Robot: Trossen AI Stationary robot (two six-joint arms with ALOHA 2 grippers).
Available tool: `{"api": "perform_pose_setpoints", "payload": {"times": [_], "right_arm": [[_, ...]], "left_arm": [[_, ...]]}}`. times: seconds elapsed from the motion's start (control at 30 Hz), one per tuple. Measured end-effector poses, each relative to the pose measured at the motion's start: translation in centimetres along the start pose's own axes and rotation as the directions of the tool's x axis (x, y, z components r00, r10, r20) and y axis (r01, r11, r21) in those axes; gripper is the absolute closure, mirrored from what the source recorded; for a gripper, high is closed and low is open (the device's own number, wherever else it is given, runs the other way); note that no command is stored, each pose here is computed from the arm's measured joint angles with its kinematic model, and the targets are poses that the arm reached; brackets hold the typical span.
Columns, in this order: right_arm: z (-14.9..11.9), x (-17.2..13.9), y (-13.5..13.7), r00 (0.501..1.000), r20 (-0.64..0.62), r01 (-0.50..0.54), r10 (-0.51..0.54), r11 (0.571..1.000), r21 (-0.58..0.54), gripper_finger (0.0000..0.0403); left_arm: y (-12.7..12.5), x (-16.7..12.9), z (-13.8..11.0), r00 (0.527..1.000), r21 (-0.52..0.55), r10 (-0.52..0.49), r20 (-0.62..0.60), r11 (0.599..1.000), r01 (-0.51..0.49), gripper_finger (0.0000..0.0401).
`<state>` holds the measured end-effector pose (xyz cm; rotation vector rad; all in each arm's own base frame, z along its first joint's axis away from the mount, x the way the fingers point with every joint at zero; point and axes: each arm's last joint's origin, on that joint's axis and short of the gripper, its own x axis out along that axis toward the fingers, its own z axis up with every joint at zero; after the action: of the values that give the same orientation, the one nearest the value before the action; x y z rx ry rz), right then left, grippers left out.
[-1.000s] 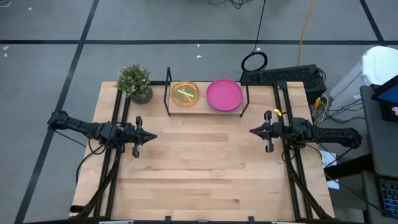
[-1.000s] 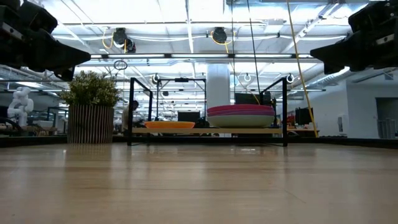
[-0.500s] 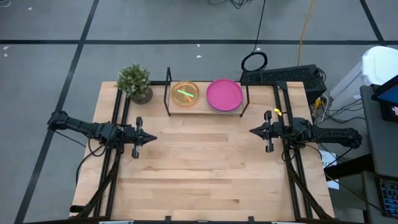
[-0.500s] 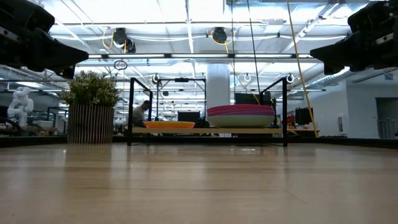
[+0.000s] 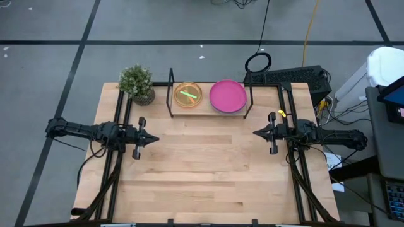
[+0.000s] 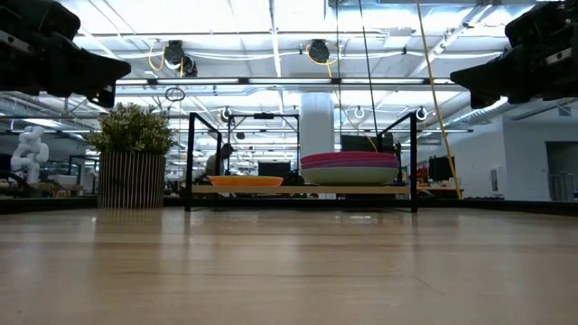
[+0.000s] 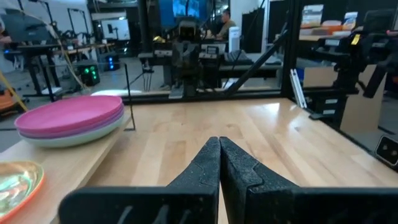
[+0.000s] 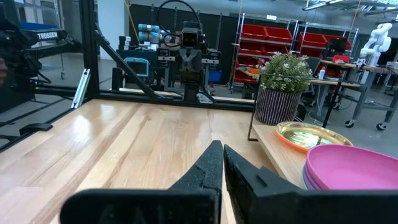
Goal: Place and stack plates onto a shelf
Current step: Return to Home Position
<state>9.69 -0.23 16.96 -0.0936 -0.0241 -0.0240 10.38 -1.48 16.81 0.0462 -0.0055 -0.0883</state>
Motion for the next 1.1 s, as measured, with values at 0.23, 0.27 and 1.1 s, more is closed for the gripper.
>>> {"api": "perform_pose_setpoints", "payload": {"times": [0.23,0.27,1.1], "right_arm": [[0.0,0.0,0.0,1.000,0.000,0.000,0.000,1.000,0.000,0.0403],[0.0,0.0,0.0,1.000,0.000,0.000,0.000,1.000,0.000,0.0403],[0.0,0.0,0.0,1.000,0.000,0.000,0.000,1.000,0.000,0.0403]], "left_arm": [[0.4,0.0,-0.5,0.999,0.000,-0.010,-0.047,1.000,0.010,0.0398],[0.4,0.0,-0.6,0.998,-0.004,-0.016,-0.061,1.000,0.015,0.0398],[1.8,-0.1,-0.6,0.997,-0.018,0.037,-0.062,0.999,-0.039,0.0398]]}}
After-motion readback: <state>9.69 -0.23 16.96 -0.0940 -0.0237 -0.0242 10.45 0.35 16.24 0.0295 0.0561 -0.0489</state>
